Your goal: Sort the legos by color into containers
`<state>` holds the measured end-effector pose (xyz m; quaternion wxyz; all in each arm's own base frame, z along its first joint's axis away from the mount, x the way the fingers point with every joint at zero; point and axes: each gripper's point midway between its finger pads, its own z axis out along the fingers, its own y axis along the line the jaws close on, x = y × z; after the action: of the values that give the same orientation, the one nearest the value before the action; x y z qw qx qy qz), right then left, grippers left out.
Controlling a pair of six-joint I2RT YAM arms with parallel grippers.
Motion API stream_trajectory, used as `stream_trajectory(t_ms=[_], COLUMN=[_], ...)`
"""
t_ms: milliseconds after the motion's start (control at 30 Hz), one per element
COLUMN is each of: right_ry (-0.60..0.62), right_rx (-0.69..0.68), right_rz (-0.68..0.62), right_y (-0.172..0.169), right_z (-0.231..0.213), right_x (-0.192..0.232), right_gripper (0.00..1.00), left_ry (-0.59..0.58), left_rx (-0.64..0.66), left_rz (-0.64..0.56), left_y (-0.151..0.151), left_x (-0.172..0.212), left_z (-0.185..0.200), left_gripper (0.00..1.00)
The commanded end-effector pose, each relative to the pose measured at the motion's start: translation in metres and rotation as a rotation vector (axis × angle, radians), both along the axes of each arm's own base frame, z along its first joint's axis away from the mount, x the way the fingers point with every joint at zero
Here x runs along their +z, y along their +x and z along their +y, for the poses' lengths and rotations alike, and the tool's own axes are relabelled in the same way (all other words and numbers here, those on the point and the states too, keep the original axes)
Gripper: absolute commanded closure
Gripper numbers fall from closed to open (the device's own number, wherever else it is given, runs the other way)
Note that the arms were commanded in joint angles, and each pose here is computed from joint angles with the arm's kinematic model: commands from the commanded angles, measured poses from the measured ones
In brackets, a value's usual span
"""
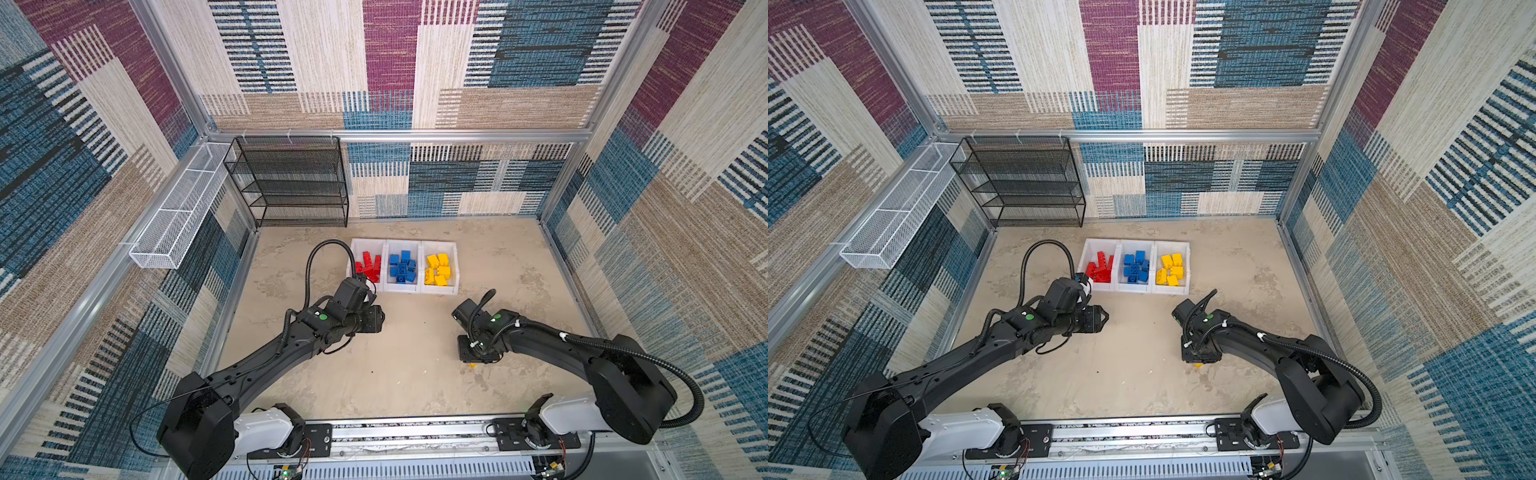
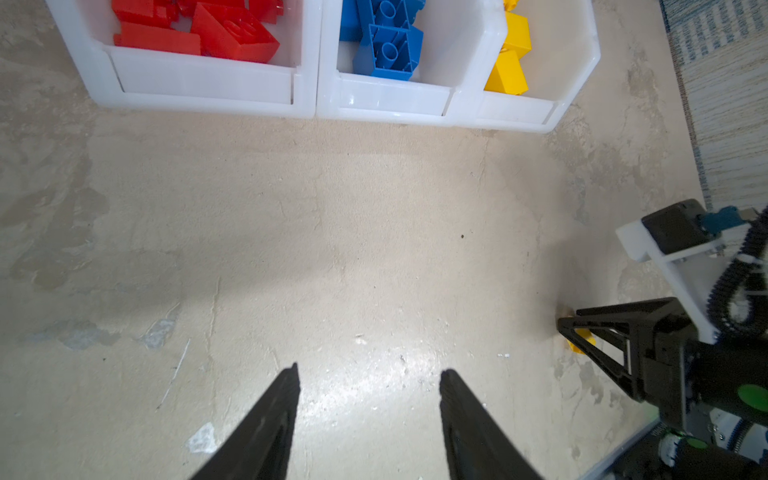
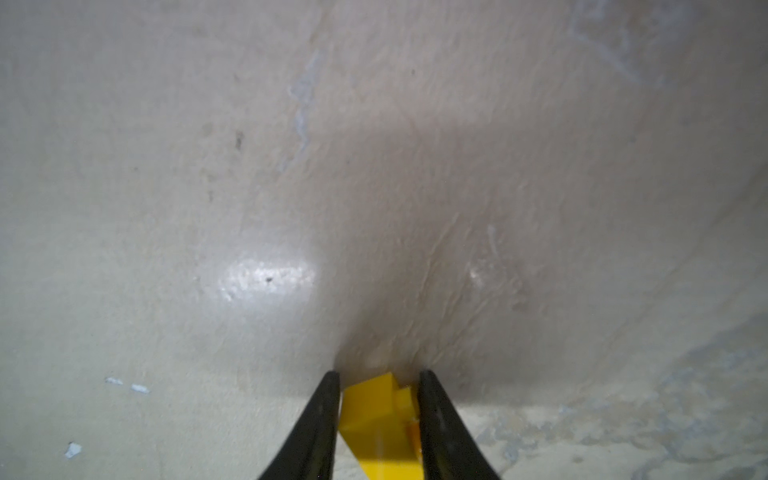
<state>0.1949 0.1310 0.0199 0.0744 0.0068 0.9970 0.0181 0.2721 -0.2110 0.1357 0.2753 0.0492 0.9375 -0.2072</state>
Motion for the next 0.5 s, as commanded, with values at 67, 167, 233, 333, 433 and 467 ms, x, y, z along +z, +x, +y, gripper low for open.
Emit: stream_trajectory(t_ms=[67,167,233,333,433,467], right_ry=[-0.011,-0.012,-0.002,0.031,0.065,0.081], right_rx=[-0.031,-0.037,-0.04,-0.027,-0.003,0.003], right_rz=[0.006,0.0,-0.012,-0.07,-0.159,-0.194], right_y=[-0.002,-0.001,0.002,0.023,0.067,0.086], right_z=[-0.003,-0.003,-0.001,0.012,0.029,0.034], right_x=[-0.002,-0.001,0.003,0.02,0.048,0.059], right_gripper=[0.71,0.73,0.74,0.75,0.75,0.75], left_ry=[-0.002,-0.003,-0.002,0.005,0.021,0.026], left_rx=[0.008,0.008,0.008,0.01,0.02,0.027], left_rz=[0.001,0.0,0.001,-0.001,-0.01,-0.013], left_y=[-0.001,-0.001,-0.001,-0.002,-0.003,-0.003], left_x=[0.0,0.001,0.0,0.001,0.003,0.003], left_z=[0.002,0.002,0.002,0.004,0.009,0.011], left_gripper=[0.42,0.42,0.42,0.42,0.42,0.42])
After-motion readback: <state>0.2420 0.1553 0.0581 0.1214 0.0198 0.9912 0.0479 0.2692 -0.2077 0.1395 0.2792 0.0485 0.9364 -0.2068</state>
